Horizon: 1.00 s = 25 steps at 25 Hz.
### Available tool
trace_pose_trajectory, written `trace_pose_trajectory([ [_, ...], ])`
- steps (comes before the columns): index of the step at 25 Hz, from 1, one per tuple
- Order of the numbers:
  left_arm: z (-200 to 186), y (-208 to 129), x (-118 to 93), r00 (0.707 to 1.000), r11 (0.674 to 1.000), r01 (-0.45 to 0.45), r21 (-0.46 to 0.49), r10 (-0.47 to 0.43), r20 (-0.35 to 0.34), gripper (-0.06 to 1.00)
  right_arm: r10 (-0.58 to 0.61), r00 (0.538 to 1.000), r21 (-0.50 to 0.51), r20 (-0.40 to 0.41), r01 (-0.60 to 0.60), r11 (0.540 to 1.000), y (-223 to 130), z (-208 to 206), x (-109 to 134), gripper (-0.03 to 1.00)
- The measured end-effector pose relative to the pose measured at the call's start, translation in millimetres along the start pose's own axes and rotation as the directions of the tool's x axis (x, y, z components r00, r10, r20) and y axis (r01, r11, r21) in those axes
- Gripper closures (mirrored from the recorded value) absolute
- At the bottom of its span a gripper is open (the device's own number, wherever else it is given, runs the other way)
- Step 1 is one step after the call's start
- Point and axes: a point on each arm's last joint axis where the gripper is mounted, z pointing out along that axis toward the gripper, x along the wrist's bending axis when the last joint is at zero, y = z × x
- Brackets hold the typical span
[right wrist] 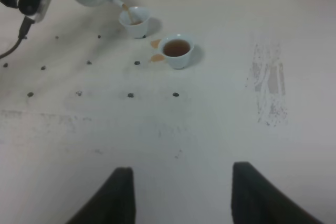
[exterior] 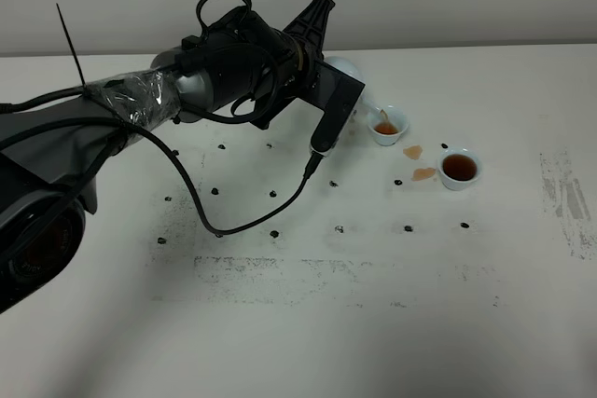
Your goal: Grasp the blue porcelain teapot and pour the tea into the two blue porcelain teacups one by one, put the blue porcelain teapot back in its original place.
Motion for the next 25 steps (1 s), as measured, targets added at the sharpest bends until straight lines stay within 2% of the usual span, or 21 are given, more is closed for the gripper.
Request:
trace_pose_trajectory([
  [25,-0.2,-1.6,3.3,0.998,0.999,-0.049,0.019,0.049,-0.033,0.87,0.000,1.000,-0.003,0.000,0.000,1.000,0.3,0.0,0.0,0.52],
])
